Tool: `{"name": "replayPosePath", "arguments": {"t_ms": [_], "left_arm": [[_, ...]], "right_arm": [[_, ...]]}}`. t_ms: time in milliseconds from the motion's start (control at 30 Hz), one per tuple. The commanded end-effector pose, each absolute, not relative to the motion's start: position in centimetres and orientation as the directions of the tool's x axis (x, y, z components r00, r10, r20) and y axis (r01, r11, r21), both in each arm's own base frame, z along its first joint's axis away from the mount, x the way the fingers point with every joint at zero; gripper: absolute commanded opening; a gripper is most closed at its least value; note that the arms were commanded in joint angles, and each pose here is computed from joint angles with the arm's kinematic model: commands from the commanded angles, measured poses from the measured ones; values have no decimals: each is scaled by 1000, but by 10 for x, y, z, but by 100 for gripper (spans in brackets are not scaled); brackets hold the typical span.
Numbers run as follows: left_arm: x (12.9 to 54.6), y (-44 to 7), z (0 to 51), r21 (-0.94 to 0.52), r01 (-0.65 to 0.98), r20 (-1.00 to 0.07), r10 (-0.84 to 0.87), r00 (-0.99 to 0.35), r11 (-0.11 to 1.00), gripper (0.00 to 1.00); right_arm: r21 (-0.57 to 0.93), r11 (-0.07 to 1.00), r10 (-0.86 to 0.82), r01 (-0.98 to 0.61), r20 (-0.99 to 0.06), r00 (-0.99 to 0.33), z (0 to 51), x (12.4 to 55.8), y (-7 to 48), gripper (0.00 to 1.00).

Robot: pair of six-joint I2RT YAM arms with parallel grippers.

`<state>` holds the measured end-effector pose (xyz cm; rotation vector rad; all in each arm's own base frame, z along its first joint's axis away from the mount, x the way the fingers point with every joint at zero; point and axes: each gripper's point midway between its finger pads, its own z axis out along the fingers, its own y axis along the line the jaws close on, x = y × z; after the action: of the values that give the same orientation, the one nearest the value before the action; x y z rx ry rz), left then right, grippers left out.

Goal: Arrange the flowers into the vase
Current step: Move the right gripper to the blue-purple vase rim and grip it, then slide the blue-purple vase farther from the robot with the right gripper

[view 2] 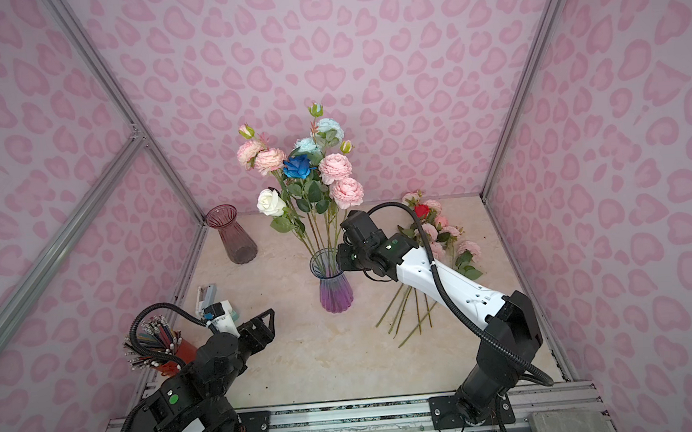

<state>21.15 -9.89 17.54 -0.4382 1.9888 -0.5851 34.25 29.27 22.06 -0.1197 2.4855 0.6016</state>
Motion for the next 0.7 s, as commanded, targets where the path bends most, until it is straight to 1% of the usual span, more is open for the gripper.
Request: {"name": "replayPosePath", "arguments": {"t_ms": [0, 100, 300, 500, 533, 667], "left_arm": [[213, -95, 179, -578, -68, -720, -547, -427, 813, 86], [213, -95, 183, -573, -57, -727, -539, -425, 818, 86], [212, -93, 184, -567, -51, -734, -532, -423, 822, 86], [211, -89, 185, -566, -55, -740, -535, -408, 823, 86], [210, -88, 185, -563, -56, -742, -534, -405, 825, 86], [209, -85, 190, -564, -48, -750, -535, -389, 824, 86]], "right_arm": [[391, 902, 44, -184, -507, -861, 209, 337, 291, 41], [401, 900, 63, -172, -510, -858, 210, 339, 292, 39], [407, 901, 90, -151, -516, -852, 208, 345, 294, 30], [408, 900, 91, -154, -522, -848, 207, 350, 295, 25], [415, 894, 94, -166, -538, -838, 218, 355, 298, 22], [408, 896, 78, -176, -533, -842, 221, 356, 300, 9]]}}
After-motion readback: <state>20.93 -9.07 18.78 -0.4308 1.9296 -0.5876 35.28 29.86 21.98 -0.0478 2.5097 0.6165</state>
